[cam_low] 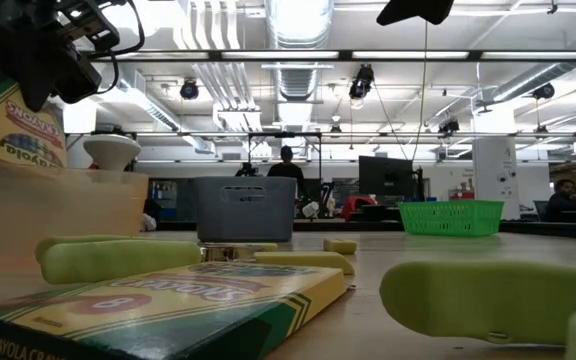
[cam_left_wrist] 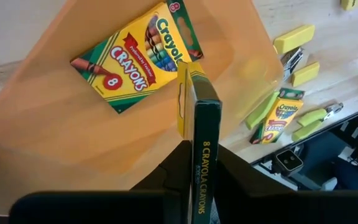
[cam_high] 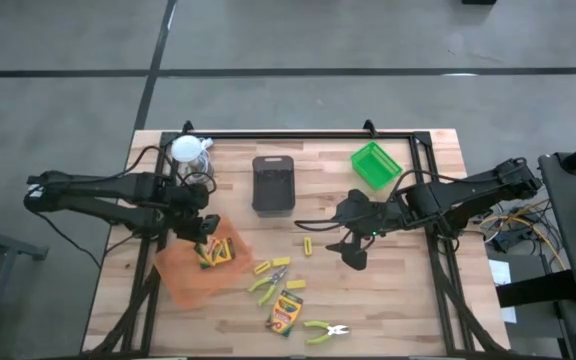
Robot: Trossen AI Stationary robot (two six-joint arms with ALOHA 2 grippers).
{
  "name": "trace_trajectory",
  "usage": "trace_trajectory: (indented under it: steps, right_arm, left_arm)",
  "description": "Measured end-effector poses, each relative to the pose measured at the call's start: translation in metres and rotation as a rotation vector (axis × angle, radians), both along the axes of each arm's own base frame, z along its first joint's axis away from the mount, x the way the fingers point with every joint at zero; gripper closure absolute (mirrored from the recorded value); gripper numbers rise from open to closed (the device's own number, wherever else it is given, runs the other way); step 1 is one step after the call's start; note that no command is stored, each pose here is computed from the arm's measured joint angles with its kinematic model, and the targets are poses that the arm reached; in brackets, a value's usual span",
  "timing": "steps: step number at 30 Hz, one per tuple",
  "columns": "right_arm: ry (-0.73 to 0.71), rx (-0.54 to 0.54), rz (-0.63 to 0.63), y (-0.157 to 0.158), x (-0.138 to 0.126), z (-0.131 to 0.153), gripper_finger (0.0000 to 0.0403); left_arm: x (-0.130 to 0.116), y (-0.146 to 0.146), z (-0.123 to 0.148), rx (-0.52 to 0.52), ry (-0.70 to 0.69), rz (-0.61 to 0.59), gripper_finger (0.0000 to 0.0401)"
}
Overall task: Pick & Place School Supplies
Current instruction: Put the pack of crayons into the orange bin
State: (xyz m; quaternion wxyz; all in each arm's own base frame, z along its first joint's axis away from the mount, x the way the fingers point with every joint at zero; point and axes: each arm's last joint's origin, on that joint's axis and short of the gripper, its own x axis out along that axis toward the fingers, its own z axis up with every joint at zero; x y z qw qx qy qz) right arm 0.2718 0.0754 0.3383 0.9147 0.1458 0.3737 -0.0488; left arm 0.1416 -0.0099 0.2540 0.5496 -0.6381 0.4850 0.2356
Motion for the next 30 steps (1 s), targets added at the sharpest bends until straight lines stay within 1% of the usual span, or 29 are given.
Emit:
trace_trajectory:
  steps: [30]
  right_arm:
    - [-0.002,0.006,-0.004,0.0,0.0002,0.0002,0.0048]
  left_arm:
    - [0.0005,-0.0002,0.0004,-0.007,-0.003,0.006,0.0343]
